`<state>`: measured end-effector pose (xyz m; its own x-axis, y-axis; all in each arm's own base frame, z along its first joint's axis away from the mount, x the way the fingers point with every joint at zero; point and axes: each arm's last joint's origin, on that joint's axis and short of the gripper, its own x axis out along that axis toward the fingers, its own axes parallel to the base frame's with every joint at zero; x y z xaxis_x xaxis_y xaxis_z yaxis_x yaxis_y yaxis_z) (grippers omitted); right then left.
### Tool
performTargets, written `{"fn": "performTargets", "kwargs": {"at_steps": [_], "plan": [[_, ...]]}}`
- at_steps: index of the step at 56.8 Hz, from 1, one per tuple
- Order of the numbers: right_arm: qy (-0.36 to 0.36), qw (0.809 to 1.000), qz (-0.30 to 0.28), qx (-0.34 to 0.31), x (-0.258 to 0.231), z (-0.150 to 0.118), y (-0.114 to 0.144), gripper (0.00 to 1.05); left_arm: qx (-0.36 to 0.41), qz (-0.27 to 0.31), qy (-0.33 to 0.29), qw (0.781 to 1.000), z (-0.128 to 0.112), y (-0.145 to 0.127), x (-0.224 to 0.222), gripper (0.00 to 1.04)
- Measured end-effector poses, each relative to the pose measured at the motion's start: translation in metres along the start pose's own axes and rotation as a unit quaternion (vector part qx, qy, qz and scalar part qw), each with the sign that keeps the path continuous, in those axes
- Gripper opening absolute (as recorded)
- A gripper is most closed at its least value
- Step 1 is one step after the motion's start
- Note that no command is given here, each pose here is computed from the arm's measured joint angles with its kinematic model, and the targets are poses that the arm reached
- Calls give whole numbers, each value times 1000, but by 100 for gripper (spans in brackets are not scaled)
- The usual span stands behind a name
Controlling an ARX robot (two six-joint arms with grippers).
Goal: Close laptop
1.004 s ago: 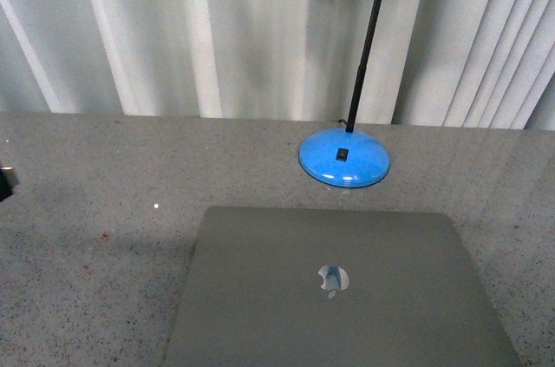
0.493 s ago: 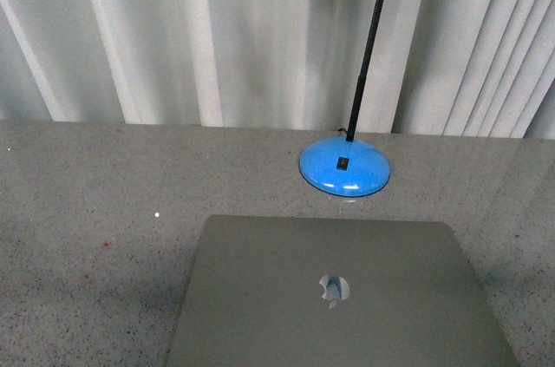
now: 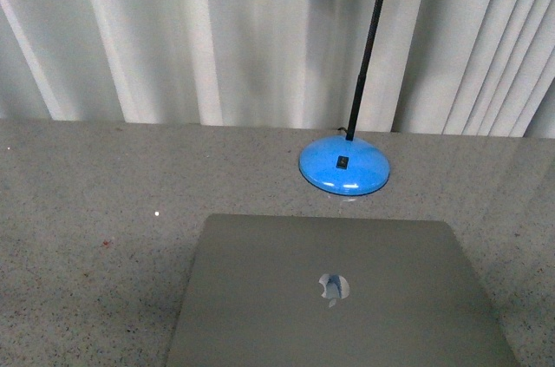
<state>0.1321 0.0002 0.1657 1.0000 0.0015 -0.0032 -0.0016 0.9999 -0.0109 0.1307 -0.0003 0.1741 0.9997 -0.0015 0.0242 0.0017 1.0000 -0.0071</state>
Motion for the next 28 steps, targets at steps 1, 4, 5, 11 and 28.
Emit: {"fn": "performTargets", "kwargs": {"at_steps": [1,4,5,11,28], "plan": [[0,1000,0,0,-1,0,0,3,0,0,1,1000,0,0,0,4],[-2,1000,0,0,-3,1,0,3,0,0,0,1000,1,0,-2,4],[-2,1000,0,0,-3,1,0,3,0,0,-1,1000,1,0,-3,4],[-4,1000,0,0,-7,2,0,3,0,0,-2,1000,2,0,-7,4],[-6,1000,0,0,-16,3,0,3,0,0,-4,1000,2,0,-16,4]]}}
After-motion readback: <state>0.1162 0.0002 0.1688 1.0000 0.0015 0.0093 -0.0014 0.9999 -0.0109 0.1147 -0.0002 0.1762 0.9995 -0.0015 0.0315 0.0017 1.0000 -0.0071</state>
